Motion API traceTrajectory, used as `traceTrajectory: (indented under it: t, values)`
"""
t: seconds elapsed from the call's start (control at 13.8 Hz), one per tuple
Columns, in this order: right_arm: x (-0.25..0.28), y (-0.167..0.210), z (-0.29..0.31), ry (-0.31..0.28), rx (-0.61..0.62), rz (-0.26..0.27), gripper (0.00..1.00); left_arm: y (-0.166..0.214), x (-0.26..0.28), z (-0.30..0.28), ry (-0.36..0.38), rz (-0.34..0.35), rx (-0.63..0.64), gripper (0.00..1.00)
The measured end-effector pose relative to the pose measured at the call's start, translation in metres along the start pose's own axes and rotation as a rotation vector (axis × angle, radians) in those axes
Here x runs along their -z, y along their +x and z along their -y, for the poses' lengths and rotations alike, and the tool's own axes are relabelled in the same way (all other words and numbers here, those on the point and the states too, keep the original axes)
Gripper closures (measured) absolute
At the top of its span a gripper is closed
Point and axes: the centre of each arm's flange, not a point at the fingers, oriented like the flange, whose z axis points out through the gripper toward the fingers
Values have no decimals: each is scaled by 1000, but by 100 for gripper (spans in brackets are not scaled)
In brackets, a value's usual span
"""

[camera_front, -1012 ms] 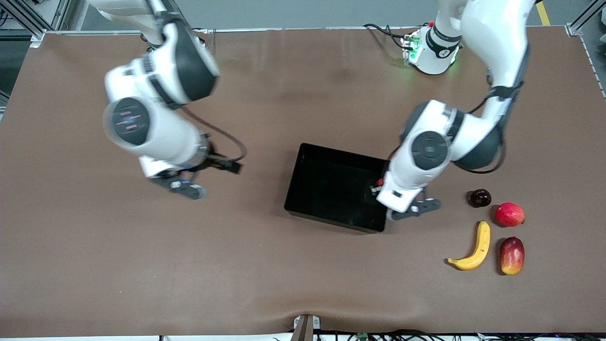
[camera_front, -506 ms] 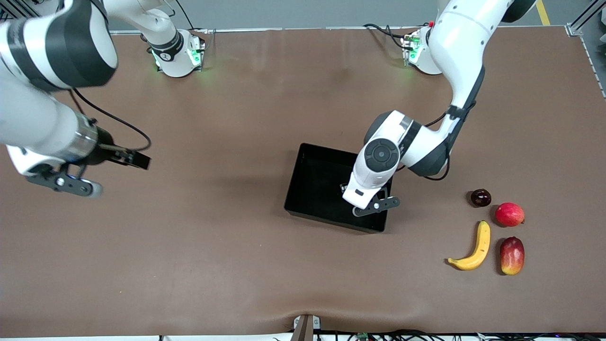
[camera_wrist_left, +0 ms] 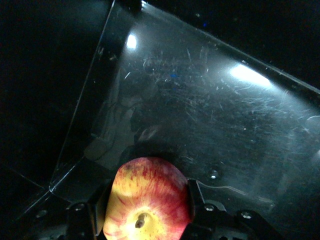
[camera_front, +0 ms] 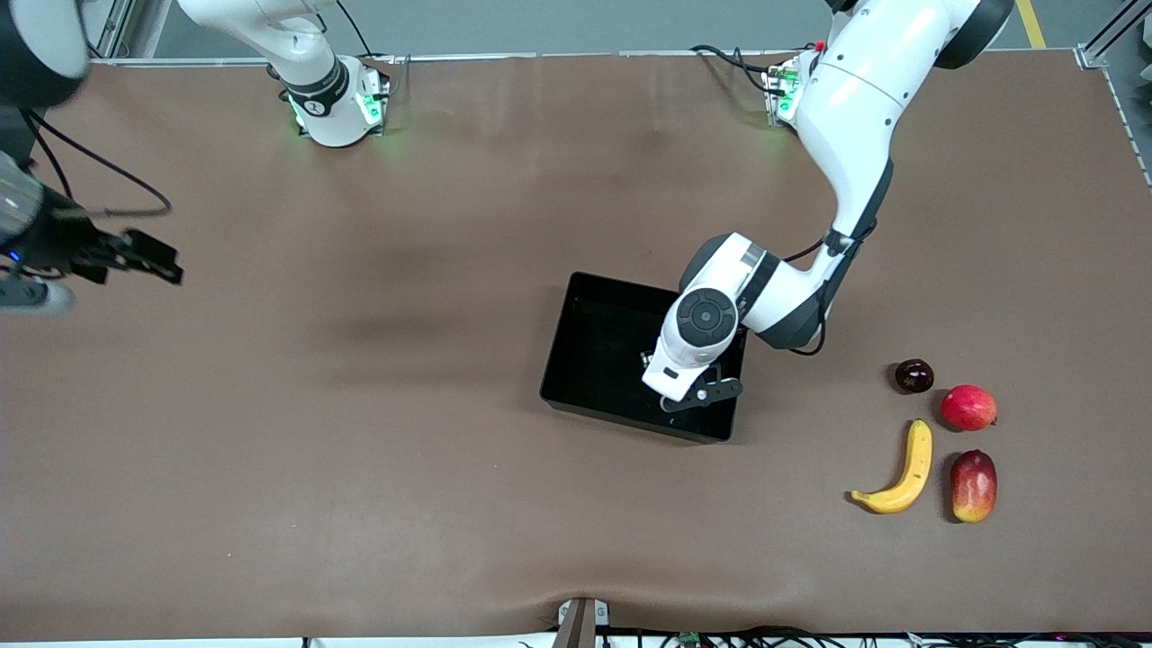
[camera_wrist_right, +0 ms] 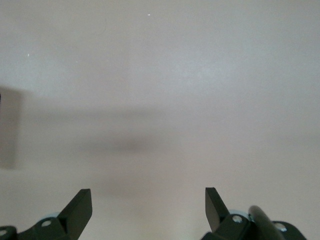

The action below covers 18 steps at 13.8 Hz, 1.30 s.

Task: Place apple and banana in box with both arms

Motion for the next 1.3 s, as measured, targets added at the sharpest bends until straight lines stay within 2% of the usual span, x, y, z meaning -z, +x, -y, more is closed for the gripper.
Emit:
traceTrajectory:
  t: [0.14, 0.29, 0.43, 0.65, 0.8, 1.01, 1.3]
  values:
    - [10, -17, -40, 10, 76, -2, 0, 0, -2, 0, 0, 1, 0, 35]
    - [11, -23, -57, 14, 100, 3, 0, 3, 7, -2, -17, -17, 1, 19]
    - [13, -22, -53, 12, 103, -3, 0, 12, 38, -3, -55, -62, 10, 1]
    - [19, -21, -48, 9, 73, -17, 0, 37, 124, 18, -131, -173, 28, 0]
    - [18, -21, -42, 10, 78, -6, 0, 60, 165, 58, -146, -223, 5, 0]
    - [18, -18, -21, 8, 108, -1, 0, 100, 175, 120, -133, -240, -26, 0]
    - [17, -19, -22, 3, 98, 7, 0, 137, 150, 181, -104, -217, -78, 0]
